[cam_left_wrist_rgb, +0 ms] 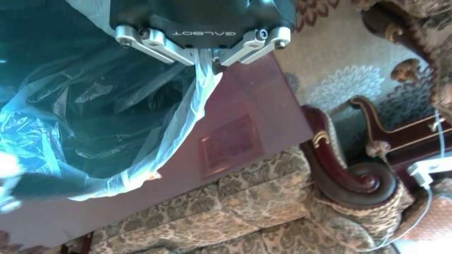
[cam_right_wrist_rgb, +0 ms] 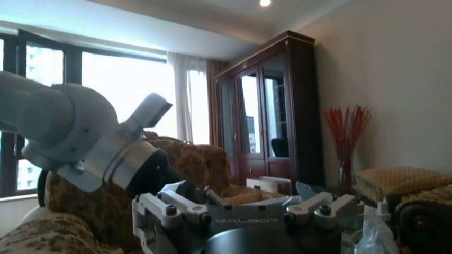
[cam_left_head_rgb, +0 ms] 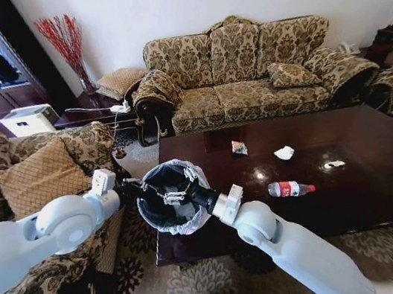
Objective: Move to the front of the table and place the trash on the table into the trash bin.
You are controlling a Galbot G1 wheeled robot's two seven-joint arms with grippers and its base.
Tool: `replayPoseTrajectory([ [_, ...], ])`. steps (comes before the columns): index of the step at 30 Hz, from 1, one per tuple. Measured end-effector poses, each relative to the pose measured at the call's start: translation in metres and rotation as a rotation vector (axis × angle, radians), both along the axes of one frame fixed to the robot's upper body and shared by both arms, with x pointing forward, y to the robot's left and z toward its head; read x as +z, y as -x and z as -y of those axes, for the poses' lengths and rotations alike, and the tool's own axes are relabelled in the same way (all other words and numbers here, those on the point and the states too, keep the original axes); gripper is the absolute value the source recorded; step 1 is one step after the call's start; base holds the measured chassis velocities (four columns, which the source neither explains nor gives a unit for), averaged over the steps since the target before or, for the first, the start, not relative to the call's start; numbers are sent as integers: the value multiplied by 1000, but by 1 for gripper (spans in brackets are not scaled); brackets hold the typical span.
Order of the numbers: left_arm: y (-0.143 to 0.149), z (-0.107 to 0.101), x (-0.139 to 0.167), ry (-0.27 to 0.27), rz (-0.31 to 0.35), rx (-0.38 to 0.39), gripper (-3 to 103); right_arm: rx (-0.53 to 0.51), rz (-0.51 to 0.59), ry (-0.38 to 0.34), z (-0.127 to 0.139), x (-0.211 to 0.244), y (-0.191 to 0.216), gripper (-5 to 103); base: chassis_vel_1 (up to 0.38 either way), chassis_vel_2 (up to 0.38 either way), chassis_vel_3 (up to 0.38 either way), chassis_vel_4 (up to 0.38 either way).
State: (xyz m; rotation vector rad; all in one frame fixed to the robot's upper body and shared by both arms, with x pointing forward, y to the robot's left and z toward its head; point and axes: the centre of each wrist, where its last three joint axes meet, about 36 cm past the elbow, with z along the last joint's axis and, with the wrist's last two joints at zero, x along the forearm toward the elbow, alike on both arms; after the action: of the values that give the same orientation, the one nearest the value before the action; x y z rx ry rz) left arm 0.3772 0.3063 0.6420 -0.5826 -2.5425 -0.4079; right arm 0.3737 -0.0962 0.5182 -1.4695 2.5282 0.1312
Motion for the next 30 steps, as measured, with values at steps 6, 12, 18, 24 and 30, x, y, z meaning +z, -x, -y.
replayPoseTrajectory([
  [6,-21,-23,-5,-77,18,105,0,16,61,-164,29,28,31,100,0,0,0,0],
  [12,-65,-66,14,-111,73,363,0,-150,104,-250,61,46,57,100,0,0,0,0],
  [18,-83,-92,40,-12,133,490,0,-403,117,-237,95,28,39,100,0,0,0,0],
  [24,-86,-127,76,126,263,707,0,-588,91,-223,133,7,22,100,0,0,0,0],
  [30,-83,-174,89,152,420,869,0,-653,64,-220,145,-7,8,100,0,0,0,0],
])
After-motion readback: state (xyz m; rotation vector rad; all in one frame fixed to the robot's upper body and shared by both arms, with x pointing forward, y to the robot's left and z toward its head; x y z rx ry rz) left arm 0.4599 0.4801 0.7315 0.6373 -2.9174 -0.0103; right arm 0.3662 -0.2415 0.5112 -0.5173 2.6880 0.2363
